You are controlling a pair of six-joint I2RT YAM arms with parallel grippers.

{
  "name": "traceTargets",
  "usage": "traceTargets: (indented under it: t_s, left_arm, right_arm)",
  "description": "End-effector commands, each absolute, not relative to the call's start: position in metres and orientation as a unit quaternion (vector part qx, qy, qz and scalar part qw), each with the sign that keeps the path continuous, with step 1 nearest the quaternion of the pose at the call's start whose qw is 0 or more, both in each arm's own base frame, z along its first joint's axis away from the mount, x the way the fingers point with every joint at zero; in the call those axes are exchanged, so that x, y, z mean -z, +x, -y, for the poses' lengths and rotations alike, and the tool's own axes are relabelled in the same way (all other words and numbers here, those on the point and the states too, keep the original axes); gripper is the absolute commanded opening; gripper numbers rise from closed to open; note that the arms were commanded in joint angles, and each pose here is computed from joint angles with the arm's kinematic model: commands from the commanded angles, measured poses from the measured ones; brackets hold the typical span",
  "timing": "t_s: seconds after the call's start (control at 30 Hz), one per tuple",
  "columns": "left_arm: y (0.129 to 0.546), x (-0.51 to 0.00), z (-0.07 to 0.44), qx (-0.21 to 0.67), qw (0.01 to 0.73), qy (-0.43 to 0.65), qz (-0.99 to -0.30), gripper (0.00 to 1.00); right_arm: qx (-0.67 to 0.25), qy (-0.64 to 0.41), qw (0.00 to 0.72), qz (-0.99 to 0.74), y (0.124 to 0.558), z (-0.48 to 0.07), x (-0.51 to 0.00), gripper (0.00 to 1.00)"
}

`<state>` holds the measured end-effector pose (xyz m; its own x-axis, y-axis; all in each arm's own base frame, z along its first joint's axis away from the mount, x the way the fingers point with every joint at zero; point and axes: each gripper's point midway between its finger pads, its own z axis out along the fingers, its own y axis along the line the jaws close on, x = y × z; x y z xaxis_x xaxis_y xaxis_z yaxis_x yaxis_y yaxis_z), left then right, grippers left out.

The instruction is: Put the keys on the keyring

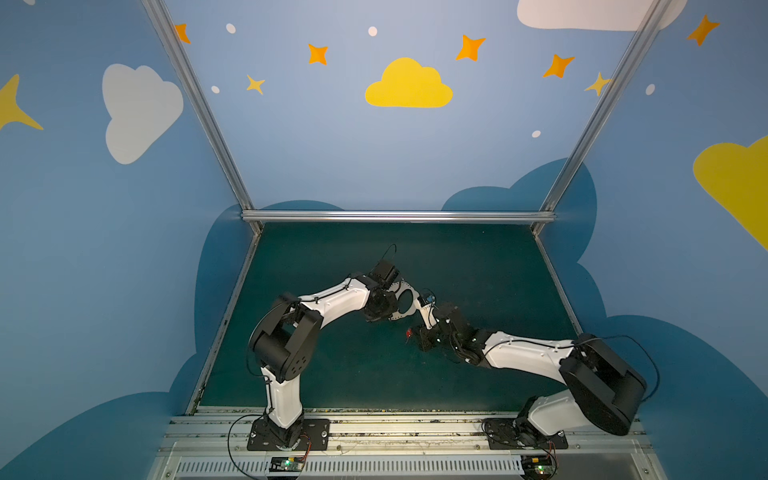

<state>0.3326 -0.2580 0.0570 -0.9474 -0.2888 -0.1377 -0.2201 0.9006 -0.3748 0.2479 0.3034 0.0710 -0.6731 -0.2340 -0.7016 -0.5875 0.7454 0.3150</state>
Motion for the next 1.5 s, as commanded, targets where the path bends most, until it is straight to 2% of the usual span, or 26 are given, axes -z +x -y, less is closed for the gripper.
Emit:
traceTargets:
  t_s: [0.0,0.2,0.67,1.47]
  left_arm:
    - [0.338,-0.065,0.263,0.216,0.106,-0.163,-0.957,0.04]
    - [0.337,-0.063,0.271,0.238,0.092,-0.173,-0.951,0.04]
    - [0.340,-0.065,0.271,0.248,0.099,-0.186,-0.945,0.04]
    - [0.345,-0.070,0.271,0.262,0.108,-0.205,-0.937,0.04]
  right_arm:
    - [-0.293,-0.219,0.345,-0.865,0.263,-0.320,-0.081,0.00]
    - [-0.290,-0.201,0.357,-0.865,0.282,-0.333,-0.084,0.00]
    - [-0.293,-0.164,0.367,-0.868,0.296,-0.333,-0.086,0.00]
    - [-0.315,-0.179,0.339,-0.868,0.292,-0.351,-0.078,0.00]
